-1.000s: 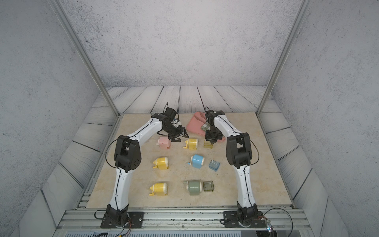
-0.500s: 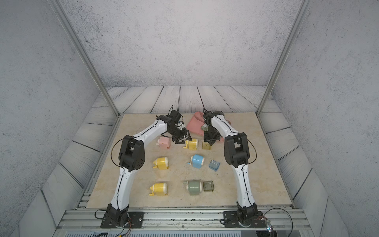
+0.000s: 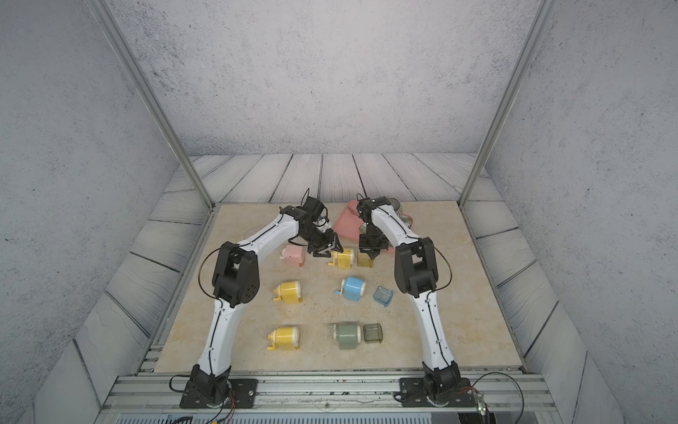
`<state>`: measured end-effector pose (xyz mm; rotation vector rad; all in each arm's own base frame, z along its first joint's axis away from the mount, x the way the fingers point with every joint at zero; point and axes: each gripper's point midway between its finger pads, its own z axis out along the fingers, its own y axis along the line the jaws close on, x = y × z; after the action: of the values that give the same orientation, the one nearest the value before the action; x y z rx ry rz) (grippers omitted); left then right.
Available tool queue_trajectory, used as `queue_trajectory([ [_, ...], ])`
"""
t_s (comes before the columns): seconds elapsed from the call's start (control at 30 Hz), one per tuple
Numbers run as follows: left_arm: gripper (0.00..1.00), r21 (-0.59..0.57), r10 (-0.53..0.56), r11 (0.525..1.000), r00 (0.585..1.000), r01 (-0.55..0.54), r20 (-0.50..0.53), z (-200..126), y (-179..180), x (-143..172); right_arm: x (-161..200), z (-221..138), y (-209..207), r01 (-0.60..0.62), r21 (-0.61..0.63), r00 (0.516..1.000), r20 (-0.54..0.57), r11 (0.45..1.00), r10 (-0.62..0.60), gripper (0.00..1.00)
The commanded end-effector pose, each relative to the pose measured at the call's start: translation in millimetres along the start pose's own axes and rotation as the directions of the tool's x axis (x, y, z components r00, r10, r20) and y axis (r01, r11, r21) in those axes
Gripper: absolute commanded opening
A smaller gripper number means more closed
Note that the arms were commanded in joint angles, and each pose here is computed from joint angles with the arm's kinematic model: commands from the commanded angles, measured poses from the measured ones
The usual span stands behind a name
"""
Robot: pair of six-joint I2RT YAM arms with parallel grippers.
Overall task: Put the tray back into the pencil sharpener
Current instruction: Close the container of the pencil sharpener.
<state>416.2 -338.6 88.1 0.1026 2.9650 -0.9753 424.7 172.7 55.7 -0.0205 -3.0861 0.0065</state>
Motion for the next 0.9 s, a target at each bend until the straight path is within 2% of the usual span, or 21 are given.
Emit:
queue_trajectory([
  [0.0, 0.58, -0.043, -0.010, 0.999, 1.000, 0.009, -0.030, 8, 17, 3, 10, 3, -3, 0.005, 0.057, 0.999, -0.047, 0.998, -0.003, 0.02],
  [0.43, 0.57, -0.034, -0.016, 0.999, 0.999, 0.015, -0.039, 7, 20, 5, 15, 9, 7, 0.027, 0.113, 0.997, -0.071, 0.993, -0.019, 0.02],
  [0.87, 0.57, -0.028, -0.024, 0.999, 0.999, 0.022, -0.047, 8, 22, 8, 16, 11, 4, -0.003, 0.156, 0.997, -0.076, 0.988, 0.015, 0.02],
])
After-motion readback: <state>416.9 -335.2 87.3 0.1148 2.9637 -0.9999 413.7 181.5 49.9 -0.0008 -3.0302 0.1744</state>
